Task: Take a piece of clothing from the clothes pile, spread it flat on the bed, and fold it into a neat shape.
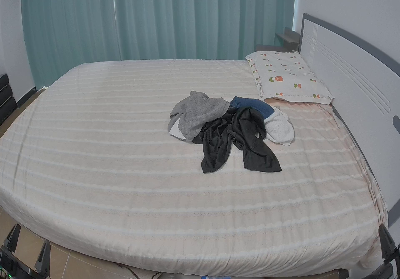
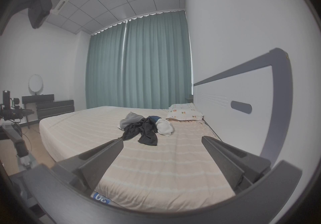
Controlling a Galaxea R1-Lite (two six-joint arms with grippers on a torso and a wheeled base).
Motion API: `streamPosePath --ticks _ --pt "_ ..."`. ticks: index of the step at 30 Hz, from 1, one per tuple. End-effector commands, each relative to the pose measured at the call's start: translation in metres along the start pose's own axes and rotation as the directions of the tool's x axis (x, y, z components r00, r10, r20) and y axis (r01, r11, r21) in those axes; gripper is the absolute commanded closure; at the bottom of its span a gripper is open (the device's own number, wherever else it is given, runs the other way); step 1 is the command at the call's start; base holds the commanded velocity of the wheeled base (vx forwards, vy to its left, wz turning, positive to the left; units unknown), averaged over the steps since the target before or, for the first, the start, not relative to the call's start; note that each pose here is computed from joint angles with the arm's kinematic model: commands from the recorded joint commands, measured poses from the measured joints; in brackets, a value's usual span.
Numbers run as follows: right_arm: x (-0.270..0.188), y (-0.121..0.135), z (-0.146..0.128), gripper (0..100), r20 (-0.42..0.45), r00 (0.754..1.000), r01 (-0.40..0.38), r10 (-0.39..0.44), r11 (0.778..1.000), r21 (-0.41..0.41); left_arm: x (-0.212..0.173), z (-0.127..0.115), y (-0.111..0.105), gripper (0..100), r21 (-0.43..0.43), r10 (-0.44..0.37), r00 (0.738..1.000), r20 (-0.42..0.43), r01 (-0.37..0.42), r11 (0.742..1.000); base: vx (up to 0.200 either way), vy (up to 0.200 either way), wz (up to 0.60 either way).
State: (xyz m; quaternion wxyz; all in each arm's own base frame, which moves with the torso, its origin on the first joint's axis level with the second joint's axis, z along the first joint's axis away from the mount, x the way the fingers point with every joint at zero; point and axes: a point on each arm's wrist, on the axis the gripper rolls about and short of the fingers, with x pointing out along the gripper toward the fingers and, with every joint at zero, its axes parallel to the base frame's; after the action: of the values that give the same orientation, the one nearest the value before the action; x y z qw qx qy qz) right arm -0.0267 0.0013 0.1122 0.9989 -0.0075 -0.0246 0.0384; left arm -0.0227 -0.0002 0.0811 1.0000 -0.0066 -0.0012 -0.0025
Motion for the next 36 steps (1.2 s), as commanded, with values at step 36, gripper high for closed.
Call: streamPosePath --ticks 36 --pt "0.444 0.053 -0.148 0 -0.573 0.817 0.192 -0.066 0.968 0.163 0.0 -0.005 0.0 0 0.006 0.006 1.0 -0.002 -0.006 1.0 0.0 0.0 0.0"
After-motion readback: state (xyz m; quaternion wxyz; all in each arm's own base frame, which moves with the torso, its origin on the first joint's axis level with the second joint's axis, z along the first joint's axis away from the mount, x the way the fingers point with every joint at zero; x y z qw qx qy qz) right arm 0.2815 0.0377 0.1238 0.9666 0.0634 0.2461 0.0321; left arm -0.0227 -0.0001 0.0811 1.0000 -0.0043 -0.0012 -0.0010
